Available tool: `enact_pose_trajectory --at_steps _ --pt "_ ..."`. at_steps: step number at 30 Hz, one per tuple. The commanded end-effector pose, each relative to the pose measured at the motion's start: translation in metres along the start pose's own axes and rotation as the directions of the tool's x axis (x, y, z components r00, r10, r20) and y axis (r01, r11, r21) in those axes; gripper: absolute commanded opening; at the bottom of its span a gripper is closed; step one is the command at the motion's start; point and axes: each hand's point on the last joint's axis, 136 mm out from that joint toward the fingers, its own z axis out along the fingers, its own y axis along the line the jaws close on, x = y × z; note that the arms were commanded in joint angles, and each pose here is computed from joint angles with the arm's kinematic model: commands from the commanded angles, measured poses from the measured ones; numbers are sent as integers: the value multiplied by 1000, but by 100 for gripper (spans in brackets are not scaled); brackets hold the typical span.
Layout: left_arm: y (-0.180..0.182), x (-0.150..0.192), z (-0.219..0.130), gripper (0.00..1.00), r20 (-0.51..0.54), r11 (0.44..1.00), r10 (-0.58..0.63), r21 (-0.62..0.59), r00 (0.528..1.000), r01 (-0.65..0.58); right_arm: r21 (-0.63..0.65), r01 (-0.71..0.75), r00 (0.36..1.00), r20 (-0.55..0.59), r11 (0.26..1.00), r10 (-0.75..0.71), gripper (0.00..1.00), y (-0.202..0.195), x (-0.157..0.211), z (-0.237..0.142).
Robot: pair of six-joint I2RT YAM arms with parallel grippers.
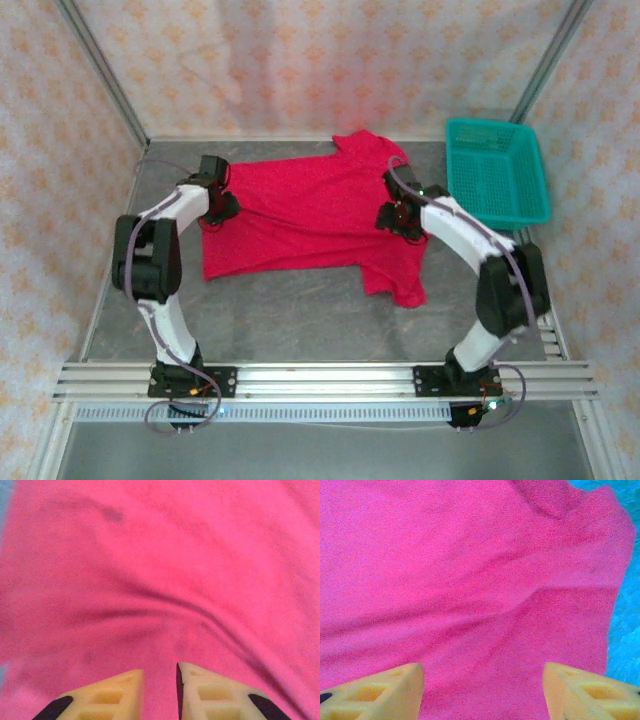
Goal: Fold the inside-out t-shirt
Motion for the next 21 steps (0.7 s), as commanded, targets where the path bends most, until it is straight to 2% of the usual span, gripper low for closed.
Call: enact_pose_trajectory --at_steps 1,3,10,21 --pt "16 0 -53 37 95 998 40 -61 995 -35 -48 65 994 -84 997 -69 65 6 54 -5" --pt "19 11 -65 43 101 999 34 -43 994 -30 -104 60 992 -102 993 -71 65 15 75 1" --pt "23 44 -66 43 55 999 -11 31 998 9 -123 94 983 -144 988 -111 65 29 106 23" --pt "22 52 -66 43 44 999 -5 39 999 3 -122 121 973 -183 985 -142 65 42 130 35"
